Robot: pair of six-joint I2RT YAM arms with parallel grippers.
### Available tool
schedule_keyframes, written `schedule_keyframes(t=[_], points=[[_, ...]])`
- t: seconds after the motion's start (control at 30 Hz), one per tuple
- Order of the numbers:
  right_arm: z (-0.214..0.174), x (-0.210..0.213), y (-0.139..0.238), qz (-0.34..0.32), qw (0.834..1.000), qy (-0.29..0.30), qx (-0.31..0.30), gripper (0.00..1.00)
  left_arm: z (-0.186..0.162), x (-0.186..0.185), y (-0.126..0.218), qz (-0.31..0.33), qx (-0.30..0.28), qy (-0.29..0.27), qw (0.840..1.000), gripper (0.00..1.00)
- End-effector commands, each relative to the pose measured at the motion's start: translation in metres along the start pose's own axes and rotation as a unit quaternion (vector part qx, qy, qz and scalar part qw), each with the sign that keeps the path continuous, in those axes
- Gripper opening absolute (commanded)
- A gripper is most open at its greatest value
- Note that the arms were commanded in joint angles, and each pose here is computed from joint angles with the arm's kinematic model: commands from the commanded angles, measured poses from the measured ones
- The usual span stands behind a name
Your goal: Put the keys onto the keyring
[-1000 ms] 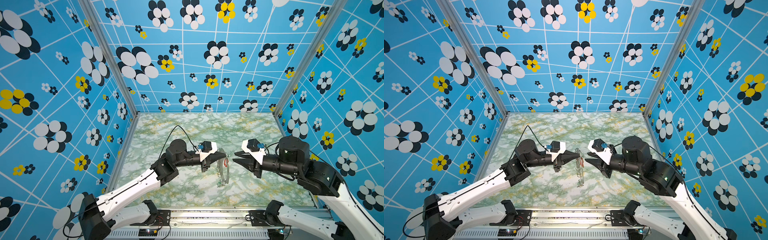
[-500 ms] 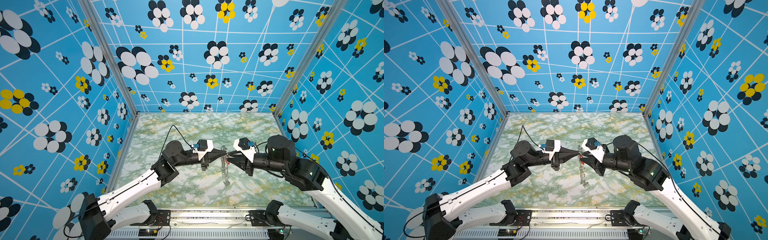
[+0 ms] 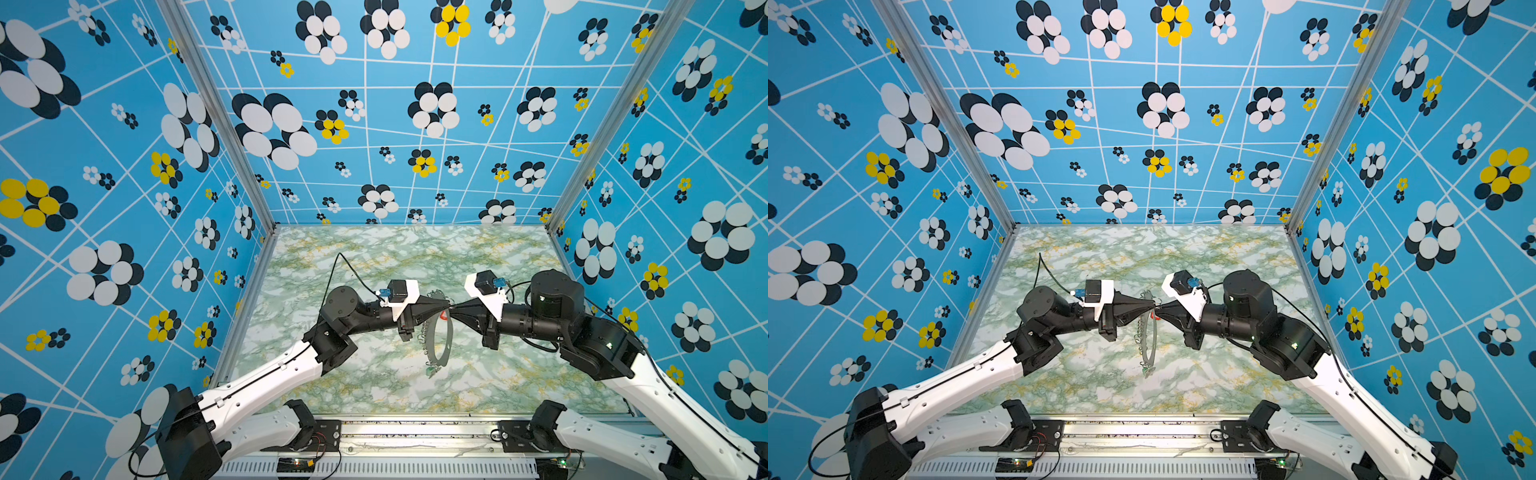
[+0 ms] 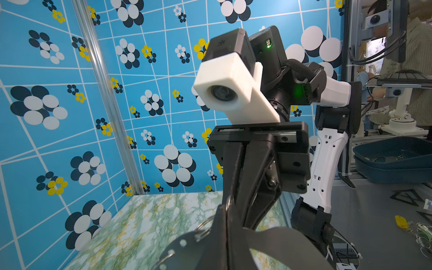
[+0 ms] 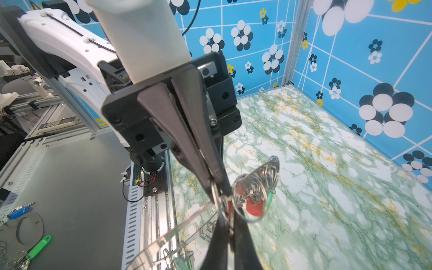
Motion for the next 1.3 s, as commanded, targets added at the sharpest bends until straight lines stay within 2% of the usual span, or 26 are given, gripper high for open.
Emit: schedule_keyframes(t=[0.0,0.13,0.27,0.4,0.53,0.67,0.83,0.87,1.0,1.27], points=[[-0.006,0.004,-0.002,0.031,0.999,-0.012,0.003,0.27,0.023,0.009,0.006,0.039,-0.055,-0.029,0.997,0.00],[-0.002,0.005,0.003,0.024,1.000,-0.003,-0.017,0.28,0.023,0.009,0.006,0.036,-0.059,-0.026,0.997,0.00],[0.002,0.006,0.007,0.017,0.999,0.009,-0.038,0.23,0.023,0.009,0.005,0.033,-0.060,-0.024,0.997,0.00],[0.005,0.004,0.010,-0.003,0.998,0.019,-0.055,0.23,0.024,0.009,0.006,0.031,-0.060,-0.023,0.997,0.00],[0.006,0.002,0.006,-0.010,0.998,0.021,-0.057,0.14,0.025,0.008,0.006,0.032,-0.065,-0.024,0.997,0.00],[0.004,0.000,0.000,-0.004,0.999,0.015,-0.048,0.20,0.028,0.009,0.008,0.033,-0.068,-0.026,0.997,0.00],[0.002,-0.001,-0.002,0.000,0.999,0.010,-0.046,0.21,0.030,0.008,0.009,0.034,-0.071,-0.027,0.997,0.00],[0.002,-0.001,-0.003,0.000,0.999,0.010,-0.044,0.19,0.030,0.009,0.009,0.034,-0.072,-0.027,0.996,0.00],[0.003,0.000,0.000,-0.003,0.999,0.013,-0.046,0.00,0.030,0.009,0.010,0.039,-0.072,-0.030,0.996,0.00],[0.003,0.004,0.028,-0.064,0.997,0.032,0.014,0.00,0.017,0.010,0.020,0.067,-0.031,-0.019,0.997,0.00]])
Point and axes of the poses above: each gripper's point midway between its finger pads, its own y axis back along the fingers, its own x axis along the line the jaws close on, z = x × y, the point moved 10 cm from there along y, back along the fingers, and after that the axes turned 14 degrees about -y, right-handed, at the moved point
